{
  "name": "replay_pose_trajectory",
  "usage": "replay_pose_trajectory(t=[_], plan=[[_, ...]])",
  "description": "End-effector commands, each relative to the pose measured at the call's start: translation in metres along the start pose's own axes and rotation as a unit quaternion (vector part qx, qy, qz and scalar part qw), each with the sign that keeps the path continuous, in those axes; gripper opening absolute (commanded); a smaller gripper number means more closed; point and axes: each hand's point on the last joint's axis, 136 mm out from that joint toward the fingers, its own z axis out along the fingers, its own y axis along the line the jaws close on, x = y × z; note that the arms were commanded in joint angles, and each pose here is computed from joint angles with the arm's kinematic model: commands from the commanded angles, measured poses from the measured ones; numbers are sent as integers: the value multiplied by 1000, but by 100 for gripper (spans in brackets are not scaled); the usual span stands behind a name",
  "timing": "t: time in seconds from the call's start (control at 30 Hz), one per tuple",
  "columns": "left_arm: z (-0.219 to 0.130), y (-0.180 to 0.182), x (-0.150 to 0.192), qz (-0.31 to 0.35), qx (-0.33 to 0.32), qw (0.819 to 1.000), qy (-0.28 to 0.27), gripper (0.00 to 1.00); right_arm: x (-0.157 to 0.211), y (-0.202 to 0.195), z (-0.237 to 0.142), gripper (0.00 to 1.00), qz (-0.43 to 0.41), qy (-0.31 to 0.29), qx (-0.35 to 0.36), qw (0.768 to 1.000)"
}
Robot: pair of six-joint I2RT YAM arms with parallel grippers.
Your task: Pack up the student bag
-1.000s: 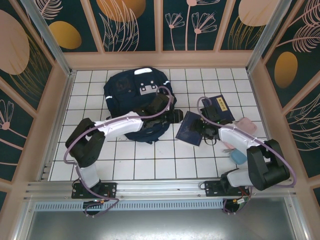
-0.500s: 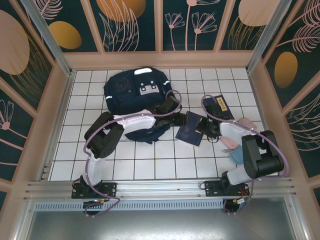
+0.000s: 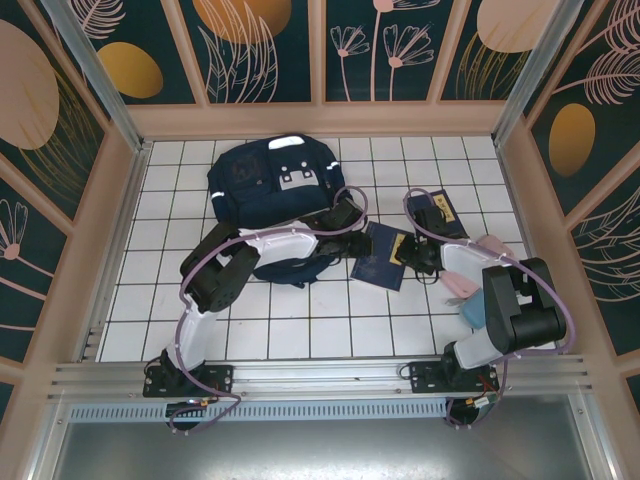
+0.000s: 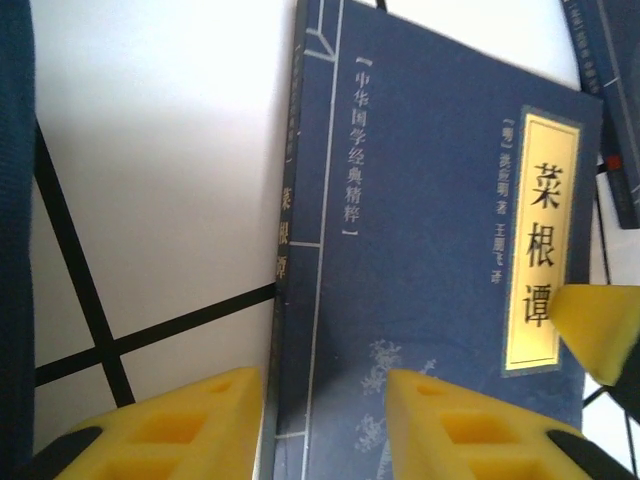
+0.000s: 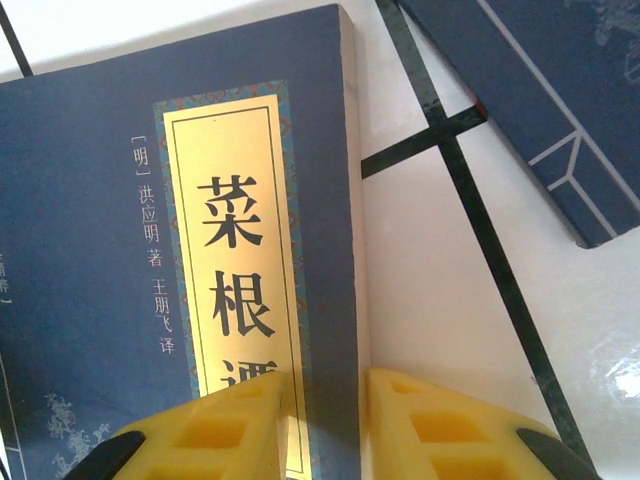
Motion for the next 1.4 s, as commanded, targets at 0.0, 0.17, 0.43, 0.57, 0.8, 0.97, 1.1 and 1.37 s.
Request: replay_pose_trajectory(t=[0.0, 0.17, 0.43, 0.57, 0.8, 0.97, 1.1, 1.37], plan=[[15, 14, 14, -11, -18, 999, 28, 39, 13, -9, 8, 26, -3, 23, 1, 1000], [16, 14, 14, -12, -18, 999, 28, 39, 15, -9, 8, 25, -2, 28, -2, 1000], [-4, -47, 20, -3, 131, 989, 67, 40, 19, 0, 10, 25, 3, 43, -32, 999], [-37, -80, 9, 6, 199, 978, 55, 41, 22, 13, 7, 25, 21, 49, -77, 996], [-59, -88, 1, 8, 213, 976, 34, 40, 24, 22, 6, 26, 31, 55, -107, 992], [-53, -90, 1, -38, 238, 970, 33, 39, 26, 21, 8, 26, 30, 59, -106, 992], [-47, -90, 0, -70, 248, 965, 35, 40, 26, 19, 9, 26, 31, 58, -103, 993], [-41, -82, 1, -101, 234, 966, 35, 39, 27, 15, 10, 26, 32, 54, -97, 993]])
